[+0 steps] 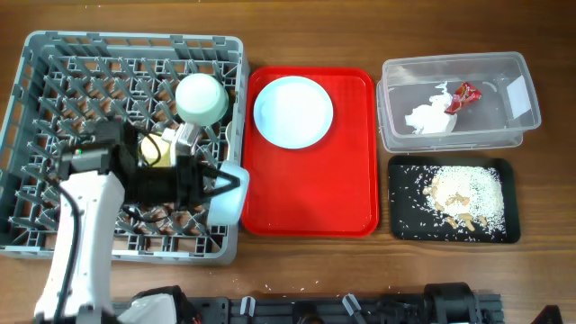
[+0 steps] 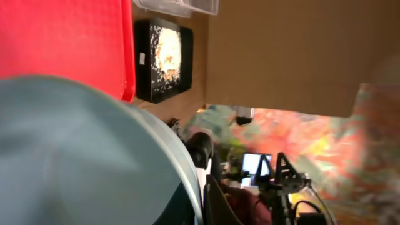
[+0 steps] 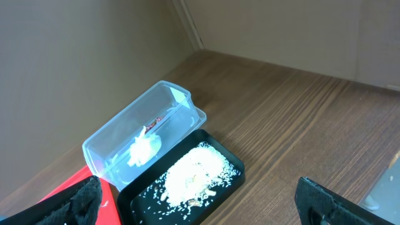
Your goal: Sort waste into correct bins and load items into the dishwasher rack
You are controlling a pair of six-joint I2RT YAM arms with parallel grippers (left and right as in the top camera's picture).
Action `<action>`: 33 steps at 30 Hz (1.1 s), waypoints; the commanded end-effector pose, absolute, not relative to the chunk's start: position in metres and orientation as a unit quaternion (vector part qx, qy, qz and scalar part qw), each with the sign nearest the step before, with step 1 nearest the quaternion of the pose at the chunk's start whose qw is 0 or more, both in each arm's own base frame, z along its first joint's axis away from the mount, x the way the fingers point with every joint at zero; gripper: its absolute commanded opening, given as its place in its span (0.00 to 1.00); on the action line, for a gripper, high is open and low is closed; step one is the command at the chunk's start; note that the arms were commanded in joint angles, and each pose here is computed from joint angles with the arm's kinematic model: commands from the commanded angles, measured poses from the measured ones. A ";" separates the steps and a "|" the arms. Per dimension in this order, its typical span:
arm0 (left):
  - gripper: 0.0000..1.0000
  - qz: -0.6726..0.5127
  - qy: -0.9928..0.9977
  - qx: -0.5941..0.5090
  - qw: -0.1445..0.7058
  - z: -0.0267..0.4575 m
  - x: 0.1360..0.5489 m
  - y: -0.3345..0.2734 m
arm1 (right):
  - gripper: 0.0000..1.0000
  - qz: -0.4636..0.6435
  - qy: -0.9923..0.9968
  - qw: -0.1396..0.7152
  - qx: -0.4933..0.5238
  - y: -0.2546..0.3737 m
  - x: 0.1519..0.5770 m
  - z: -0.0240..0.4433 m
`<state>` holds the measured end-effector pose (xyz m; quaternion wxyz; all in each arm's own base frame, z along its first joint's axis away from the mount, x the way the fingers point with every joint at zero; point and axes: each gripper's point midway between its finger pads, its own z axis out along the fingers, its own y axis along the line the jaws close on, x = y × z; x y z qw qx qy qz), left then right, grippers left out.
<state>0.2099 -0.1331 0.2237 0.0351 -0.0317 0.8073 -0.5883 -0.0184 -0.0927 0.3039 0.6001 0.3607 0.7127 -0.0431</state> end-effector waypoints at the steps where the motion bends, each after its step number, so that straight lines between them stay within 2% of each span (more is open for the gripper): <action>1: 0.04 -0.620 0.779 -0.060 0.062 0.197 0.227 -0.115 | 1.00 -0.049 0.710 0.600 0.364 -0.095 -0.019 0.304; 6: 0.04 -0.578 0.805 -0.129 0.037 0.148 0.234 -0.082 | 1.00 -0.049 0.710 0.600 0.364 -0.095 -0.019 0.304; 13: 0.04 -0.560 0.802 -0.203 0.045 0.148 0.236 -0.046 | 1.00 -0.049 0.710 0.600 0.364 -0.095 -0.019 0.304; 14: 0.14 -0.554 0.804 -0.210 0.048 0.154 0.238 -0.039 | 1.00 -0.049 0.710 0.600 0.364 -0.095 -0.019 0.304; 15: 0.34 -0.550 0.806 -0.215 0.052 0.160 0.240 -0.033 | 1.00 -0.049 0.710 0.600 0.364 -0.095 -0.019 0.304; 16: 1.00 -0.547 0.806 -0.216 0.063 0.173 0.246 -0.026 | 1.00 -0.049 0.710 0.600 0.364 -0.095 -0.019 0.304; 20: 1.00 -0.529 0.820 -0.187 0.114 0.231 0.261 -0.015 | 1.00 -0.049 0.710 0.600 0.365 -0.095 -0.019 0.304; 23: 1.00 -0.509 0.835 -0.142 0.153 0.259 0.250 -0.028 | 1.00 -0.049 0.710 0.600 0.364 -0.095 -0.019 0.304; 25: 1.00 -0.462 0.865 -0.083 0.178 0.262 0.239 -0.042 | 1.00 -0.049 0.710 0.600 0.364 -0.095 -0.019 0.304; 26: 1.00 -0.425 0.884 -0.090 0.175 0.255 0.238 -0.038 | 1.00 -0.049 0.710 0.600 0.364 -0.095 -0.019 0.304; 27: 1.00 -0.336 0.914 -0.161 0.161 0.237 0.241 -0.014 | 1.00 -0.049 0.710 0.600 0.364 -0.095 -0.019 0.304; 28: 1.00 -0.311 0.917 -0.190 0.162 0.234 0.242 -0.007 | 1.00 -0.049 0.710 0.600 0.364 -0.095 -0.019 0.304; 32: 1.00 -0.366 0.900 -0.171 0.161 0.246 0.244 -0.029 | 1.00 -0.049 0.710 0.600 0.364 -0.095 -0.019 0.304; 33: 0.63 -0.369 0.903 -0.161 0.151 0.243 0.242 -0.036 | 1.00 -0.049 0.710 0.600 0.364 -0.095 -0.019 0.304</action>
